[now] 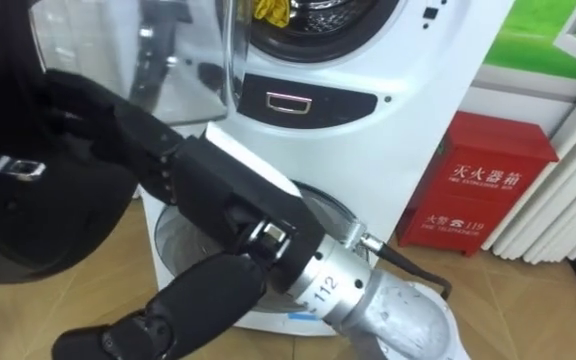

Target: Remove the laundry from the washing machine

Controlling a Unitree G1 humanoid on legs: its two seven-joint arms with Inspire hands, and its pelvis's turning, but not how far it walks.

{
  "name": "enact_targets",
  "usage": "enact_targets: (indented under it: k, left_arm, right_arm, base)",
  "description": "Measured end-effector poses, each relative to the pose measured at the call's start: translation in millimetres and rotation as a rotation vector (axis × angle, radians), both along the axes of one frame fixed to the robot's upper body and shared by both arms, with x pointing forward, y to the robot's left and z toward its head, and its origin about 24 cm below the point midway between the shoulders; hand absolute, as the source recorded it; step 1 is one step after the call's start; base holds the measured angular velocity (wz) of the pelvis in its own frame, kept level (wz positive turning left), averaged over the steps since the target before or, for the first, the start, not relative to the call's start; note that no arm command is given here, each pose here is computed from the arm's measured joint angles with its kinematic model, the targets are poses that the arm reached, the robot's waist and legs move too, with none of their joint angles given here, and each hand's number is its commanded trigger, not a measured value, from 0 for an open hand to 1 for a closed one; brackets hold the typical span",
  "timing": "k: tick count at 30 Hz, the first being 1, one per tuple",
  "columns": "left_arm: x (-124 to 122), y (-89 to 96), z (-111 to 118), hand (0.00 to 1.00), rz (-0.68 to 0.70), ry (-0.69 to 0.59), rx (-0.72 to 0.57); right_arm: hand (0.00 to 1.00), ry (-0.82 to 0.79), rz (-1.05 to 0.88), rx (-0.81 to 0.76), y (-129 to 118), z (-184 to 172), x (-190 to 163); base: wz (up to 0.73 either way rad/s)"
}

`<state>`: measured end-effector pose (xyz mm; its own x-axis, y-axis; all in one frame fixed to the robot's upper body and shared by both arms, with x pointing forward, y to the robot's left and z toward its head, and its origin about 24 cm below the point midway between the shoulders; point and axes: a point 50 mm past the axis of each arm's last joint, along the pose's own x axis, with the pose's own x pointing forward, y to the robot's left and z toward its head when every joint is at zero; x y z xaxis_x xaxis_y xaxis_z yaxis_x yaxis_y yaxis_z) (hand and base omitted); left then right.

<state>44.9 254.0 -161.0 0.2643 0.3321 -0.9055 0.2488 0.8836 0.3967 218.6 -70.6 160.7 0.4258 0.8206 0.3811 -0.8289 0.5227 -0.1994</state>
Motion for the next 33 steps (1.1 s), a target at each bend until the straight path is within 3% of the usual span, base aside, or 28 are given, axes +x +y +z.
enact_targets:
  k: [21, 33]
  left_arm:
    - [29, -9.2, 1, 0.00, -0.036, -0.032, 0.003]
    - [36, -11.4, 2, 0.00, -0.069, -0.033, 0.025]
  right_arm:
    - [0.00, -0.012, 0.008, -0.099, 45, -1, 24]
    - [0.00, 0.012, 0.001, -0.075, 62, 2, 31]
  base:
    - [0.03]
    - [0.02]
